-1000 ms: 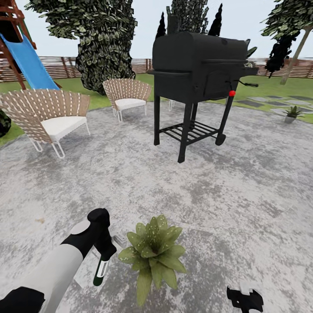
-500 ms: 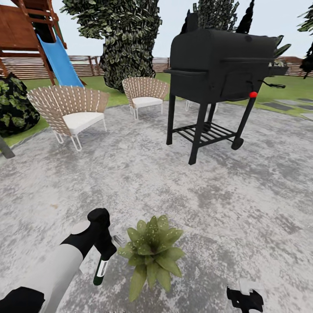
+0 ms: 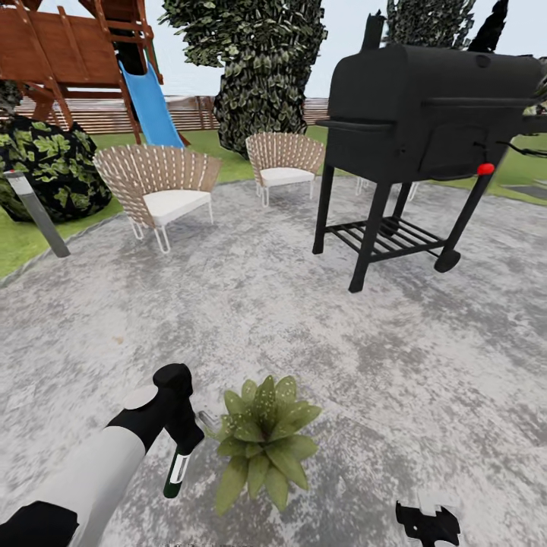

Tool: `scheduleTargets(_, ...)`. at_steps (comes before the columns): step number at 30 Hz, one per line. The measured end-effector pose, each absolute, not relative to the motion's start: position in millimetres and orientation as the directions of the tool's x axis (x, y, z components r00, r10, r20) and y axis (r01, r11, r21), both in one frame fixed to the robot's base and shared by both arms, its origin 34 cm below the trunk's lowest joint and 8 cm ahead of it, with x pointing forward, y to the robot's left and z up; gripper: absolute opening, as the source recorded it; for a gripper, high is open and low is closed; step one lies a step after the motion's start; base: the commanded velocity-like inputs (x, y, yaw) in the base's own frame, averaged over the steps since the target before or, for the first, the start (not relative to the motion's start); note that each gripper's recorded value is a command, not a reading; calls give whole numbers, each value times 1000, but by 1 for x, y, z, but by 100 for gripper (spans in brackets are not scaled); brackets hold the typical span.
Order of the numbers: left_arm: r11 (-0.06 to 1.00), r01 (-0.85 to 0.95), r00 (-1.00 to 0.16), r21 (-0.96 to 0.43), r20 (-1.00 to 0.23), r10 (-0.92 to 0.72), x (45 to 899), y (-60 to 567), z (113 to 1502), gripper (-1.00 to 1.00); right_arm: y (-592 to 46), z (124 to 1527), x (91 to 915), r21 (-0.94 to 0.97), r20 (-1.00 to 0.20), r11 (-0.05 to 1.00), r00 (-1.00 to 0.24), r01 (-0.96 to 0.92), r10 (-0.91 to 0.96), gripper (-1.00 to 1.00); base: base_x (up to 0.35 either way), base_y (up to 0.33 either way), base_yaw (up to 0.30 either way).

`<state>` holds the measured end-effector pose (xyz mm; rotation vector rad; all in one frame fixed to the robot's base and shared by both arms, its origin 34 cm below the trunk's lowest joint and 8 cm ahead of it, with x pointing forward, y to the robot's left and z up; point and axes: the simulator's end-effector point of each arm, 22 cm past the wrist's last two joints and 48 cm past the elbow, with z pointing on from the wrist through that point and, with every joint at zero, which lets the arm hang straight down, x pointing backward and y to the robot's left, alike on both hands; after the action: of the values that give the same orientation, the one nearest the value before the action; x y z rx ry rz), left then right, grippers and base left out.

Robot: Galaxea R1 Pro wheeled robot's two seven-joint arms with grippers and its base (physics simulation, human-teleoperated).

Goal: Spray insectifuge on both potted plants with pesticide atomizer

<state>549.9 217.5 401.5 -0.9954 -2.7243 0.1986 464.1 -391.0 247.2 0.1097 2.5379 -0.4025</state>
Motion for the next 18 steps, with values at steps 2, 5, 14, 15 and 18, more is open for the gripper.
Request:
scheduleTargets(2,761,616,-742,-205,173,648,550,218,401,-100,-391,247,464,-262,-544,951,-839,162,-7,100,-68,-274,276)
scheduleTargets(5,761,615,-742,-206,174,647,550,218,400,-100,-391,247,464,-262,-544,951,-839,162,-7,100,-100,-274,276)
scheduleTargets(14,760,615,-741,-209,175,648,550,218,399,-100,-391,245,462,-262,-540,952,-842,160,-7,100,-65,-274,276)
scheduleTargets(15,761,615,-741,-209,176,647,550,218,399,-100,-391,245,462,-262,-540,952,-842,160,-7,100,-2,-275,276)
scheduleTargets(18,761,615,-741,-208,177,647,549,219,399,-100,-391,245,462,-262,-539,952,-842,160,-7,100,-1,-275,270)
